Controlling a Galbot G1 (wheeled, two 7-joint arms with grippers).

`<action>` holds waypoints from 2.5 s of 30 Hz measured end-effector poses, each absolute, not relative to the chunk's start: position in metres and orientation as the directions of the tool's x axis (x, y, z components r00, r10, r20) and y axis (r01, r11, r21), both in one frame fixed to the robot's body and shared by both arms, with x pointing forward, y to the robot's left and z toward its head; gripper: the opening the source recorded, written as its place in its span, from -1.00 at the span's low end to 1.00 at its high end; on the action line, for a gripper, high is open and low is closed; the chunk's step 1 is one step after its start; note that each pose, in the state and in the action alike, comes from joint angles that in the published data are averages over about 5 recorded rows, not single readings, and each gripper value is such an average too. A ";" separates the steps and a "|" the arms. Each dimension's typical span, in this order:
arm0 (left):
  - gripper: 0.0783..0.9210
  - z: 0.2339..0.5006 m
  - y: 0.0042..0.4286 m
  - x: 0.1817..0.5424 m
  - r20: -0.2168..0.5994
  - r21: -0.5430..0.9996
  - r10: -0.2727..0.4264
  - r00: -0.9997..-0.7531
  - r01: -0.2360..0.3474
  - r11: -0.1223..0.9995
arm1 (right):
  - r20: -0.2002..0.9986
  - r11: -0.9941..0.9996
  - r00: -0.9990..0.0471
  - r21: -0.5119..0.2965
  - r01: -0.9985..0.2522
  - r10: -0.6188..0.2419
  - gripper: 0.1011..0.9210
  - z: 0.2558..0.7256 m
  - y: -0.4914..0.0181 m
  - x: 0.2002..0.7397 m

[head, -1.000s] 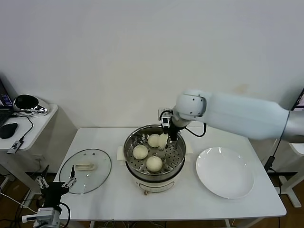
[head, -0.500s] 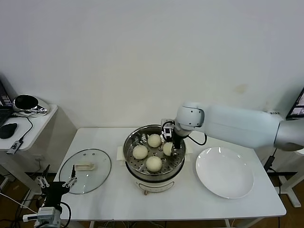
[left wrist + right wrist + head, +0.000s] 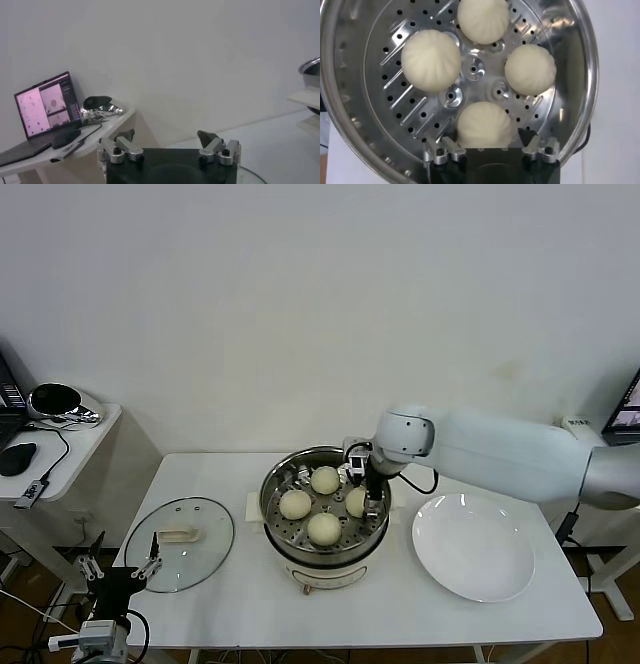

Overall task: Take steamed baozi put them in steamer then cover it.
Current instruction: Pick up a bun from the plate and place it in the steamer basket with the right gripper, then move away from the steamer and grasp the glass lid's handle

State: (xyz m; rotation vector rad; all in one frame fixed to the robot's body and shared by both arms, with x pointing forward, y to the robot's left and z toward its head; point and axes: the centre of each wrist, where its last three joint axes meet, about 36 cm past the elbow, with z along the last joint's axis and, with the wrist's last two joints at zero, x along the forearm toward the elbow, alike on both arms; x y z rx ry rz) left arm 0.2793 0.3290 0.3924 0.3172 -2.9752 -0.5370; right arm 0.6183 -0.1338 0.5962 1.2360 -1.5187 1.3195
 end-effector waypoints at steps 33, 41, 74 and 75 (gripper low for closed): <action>0.77 0.379 0.316 0.279 0.016 0.317 -0.187 -0.982 -0.173 0.933 | -0.086 0.688 -0.758 -0.495 -0.531 -0.647 0.76 0.489 -0.254 0.508; 0.77 0.365 0.310 0.280 -0.043 0.363 -0.182 -0.982 -0.186 0.913 | -0.291 0.896 -0.870 -0.328 -0.301 -0.399 0.76 0.440 -0.295 0.458; 0.77 0.298 0.408 0.358 0.158 0.983 0.060 -0.986 0.150 -0.109 | -0.007 0.901 -0.911 -0.150 0.408 0.412 0.76 0.393 -0.426 0.279; 0.77 0.296 0.410 0.361 0.161 0.981 0.059 -0.985 0.153 -0.119 | -0.003 0.898 -0.909 -0.153 0.412 0.416 0.76 0.392 -0.426 0.277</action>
